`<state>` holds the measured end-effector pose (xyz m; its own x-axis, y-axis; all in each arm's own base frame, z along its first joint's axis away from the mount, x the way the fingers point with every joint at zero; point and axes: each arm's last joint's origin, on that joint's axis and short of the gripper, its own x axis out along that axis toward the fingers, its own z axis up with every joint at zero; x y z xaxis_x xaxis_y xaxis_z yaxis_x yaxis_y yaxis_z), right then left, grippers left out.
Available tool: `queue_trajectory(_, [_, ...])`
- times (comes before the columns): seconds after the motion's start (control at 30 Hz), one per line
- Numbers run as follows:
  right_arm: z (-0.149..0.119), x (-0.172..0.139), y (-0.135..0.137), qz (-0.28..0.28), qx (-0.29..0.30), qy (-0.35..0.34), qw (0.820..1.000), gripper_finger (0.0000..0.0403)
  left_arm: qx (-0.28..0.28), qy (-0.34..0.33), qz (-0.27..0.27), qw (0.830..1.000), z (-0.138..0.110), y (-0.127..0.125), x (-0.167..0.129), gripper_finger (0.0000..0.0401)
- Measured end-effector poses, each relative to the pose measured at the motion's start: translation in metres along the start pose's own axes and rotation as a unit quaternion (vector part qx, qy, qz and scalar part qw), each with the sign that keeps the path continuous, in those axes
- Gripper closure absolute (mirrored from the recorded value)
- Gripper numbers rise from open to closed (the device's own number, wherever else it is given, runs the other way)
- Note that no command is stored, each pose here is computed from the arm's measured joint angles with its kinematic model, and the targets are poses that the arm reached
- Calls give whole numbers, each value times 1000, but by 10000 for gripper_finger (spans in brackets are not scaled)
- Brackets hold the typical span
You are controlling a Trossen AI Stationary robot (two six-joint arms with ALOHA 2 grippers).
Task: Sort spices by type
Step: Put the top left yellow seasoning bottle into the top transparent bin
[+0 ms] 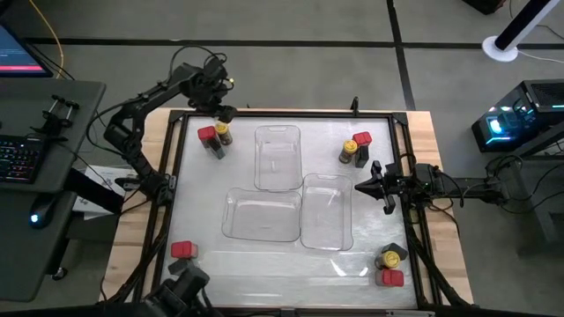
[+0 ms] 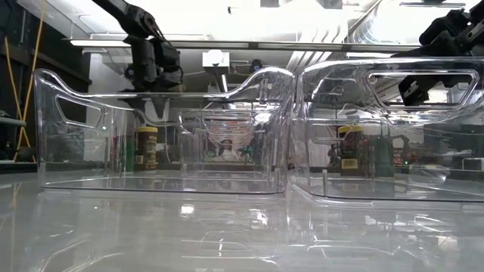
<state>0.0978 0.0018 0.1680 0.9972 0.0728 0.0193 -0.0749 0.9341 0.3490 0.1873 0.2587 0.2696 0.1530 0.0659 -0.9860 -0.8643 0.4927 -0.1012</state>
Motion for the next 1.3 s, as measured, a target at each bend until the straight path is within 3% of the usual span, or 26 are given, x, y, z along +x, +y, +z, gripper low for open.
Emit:
queue_trajectory(0.47, [0,0,0,0,0,0,1000,402,-1,60,33,998,7,-15,38,109])
queue_trajectory(1.3, [0,0,0,0,0,0,1000,402,-5,95,50,994,-1,-28,40,122])
